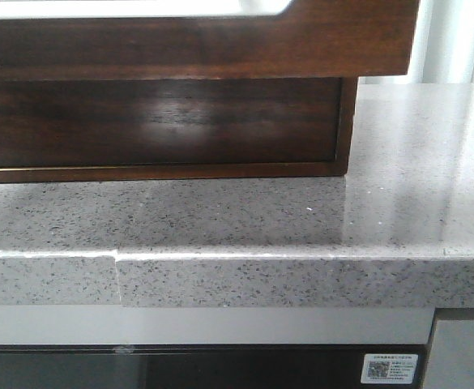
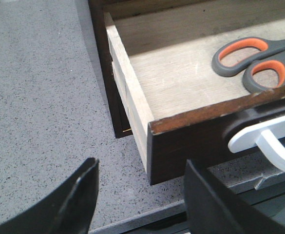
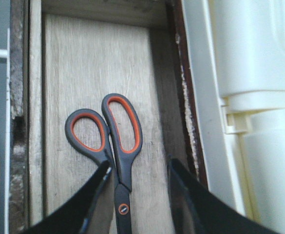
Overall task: Put scissors in drawer with both arms
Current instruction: 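Withdraw the right gripper up and away from the drawer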
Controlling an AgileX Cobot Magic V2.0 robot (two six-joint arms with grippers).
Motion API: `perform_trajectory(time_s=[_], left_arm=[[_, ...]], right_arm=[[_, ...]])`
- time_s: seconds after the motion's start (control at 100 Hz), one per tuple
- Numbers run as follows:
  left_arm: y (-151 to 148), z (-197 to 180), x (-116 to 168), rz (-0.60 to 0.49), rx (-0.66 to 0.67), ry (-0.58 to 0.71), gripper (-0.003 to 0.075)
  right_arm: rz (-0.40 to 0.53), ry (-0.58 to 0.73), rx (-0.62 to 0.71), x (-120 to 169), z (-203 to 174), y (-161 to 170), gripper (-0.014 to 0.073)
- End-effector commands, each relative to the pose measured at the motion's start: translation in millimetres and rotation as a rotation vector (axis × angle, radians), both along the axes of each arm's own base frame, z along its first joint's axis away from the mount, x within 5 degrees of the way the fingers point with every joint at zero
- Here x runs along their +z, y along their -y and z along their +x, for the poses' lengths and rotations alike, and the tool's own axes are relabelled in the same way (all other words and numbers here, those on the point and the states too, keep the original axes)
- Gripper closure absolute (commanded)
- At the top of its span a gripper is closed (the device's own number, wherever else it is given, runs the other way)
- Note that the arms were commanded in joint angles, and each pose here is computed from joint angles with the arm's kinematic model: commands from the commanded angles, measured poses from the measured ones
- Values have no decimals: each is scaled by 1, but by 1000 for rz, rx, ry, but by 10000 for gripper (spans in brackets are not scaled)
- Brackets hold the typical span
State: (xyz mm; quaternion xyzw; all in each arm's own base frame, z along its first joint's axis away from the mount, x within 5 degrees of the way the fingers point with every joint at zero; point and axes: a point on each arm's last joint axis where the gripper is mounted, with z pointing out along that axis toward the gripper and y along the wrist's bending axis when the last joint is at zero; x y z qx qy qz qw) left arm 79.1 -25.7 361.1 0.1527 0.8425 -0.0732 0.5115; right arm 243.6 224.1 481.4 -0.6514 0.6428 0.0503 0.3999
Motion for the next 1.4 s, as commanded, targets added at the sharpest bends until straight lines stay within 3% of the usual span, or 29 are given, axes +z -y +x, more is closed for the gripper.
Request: perform_trajectory(time_s=[0.0, 0.17, 0.31, 0.48, 0.72, 0.95, 1.2, 1.28, 1.39], left_arm=[[1, 2, 13, -38, 8, 79, 353], [1, 3, 9, -37, 8, 67, 353], [1, 3, 9, -37, 8, 67, 353], [1, 3, 9, -40, 7, 67, 353], [1, 3, 10, -42, 6, 66, 353], [1, 3, 10, -47, 5, 66, 353], [2, 3, 10, -48, 4, 66, 355], [2, 3, 10, -48, 4, 66, 387], [2, 3, 10, -48, 4, 66, 510]], right_arm=[[88, 25, -41, 37, -33, 28, 349], [216, -9, -300, 57, -52, 64, 349], [334, -103, -523, 49, -59, 99, 349], [438, -108, -738, 15, -65, 142, 349], [612, -45, -966, -55, -85, 184, 352], [703, -14, -1020, -106, -111, 196, 352], [695, -23, -1025, -117, -117, 197, 356], [695, -23, -1025, -117, -117, 197, 411], [695, -23, -1025, -117, -117, 197, 541]])
